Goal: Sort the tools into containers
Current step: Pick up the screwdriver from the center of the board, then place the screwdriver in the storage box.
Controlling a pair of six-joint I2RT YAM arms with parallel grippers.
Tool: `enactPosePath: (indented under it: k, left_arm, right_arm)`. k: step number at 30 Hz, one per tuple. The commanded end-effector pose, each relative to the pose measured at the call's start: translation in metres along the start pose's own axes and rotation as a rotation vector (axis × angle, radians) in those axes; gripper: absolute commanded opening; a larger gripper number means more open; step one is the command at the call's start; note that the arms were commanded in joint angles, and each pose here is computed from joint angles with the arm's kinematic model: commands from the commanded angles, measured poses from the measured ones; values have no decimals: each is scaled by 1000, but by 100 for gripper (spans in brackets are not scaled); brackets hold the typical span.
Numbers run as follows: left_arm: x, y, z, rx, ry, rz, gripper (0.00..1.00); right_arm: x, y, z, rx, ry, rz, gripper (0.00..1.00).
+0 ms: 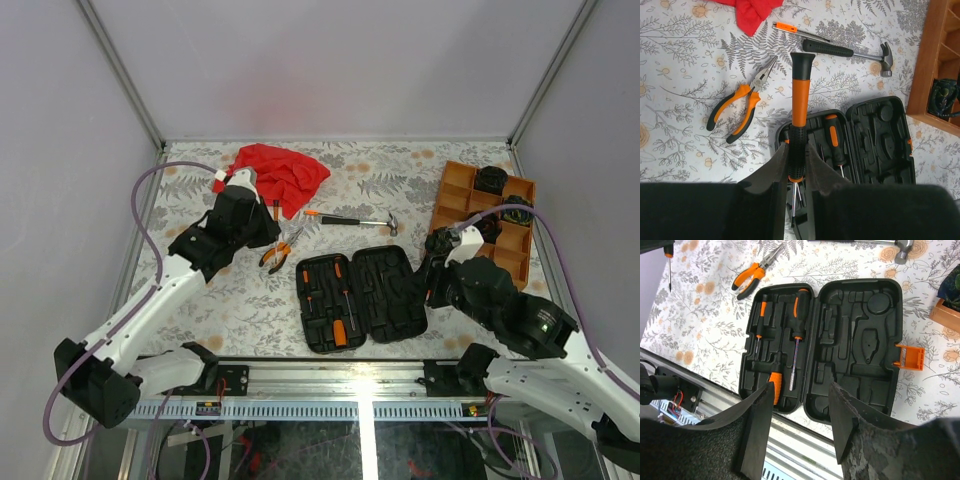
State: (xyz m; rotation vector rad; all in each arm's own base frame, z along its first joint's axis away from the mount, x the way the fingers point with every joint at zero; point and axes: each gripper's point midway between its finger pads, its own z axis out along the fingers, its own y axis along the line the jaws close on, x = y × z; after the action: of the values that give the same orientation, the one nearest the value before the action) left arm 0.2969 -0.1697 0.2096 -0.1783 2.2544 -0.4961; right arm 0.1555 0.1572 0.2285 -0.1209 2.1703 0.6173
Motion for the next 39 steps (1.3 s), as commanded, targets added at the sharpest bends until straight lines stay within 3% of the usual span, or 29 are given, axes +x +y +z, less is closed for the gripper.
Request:
enactPosePath:
  k: [1,10,21,28,35,39]
  left_arm:
    - [-3,4,-18,-21,-45,-32,0]
    - [2,-8,-20,35,-65,-50,0]
    - [17,-30,-11,149,-18,24,0]
    - [56,-54,-8,309,6,7,0]
    - [83,-77,-13,481,18,-28,0]
    - [93,-80,-14,498,34,-11,0]
  right_arm:
    - [-8,5,-1,-77,-100,12,54]
    - [17,22,16,-169,-11,22,59]
    - [5,21,41,-95,-57,88,64]
    - [-3,63,55,-339,-144,174,71]
    - [-12,84,85,-393,-178,286,68]
    - [-13,91,106,-426,-214,326,66]
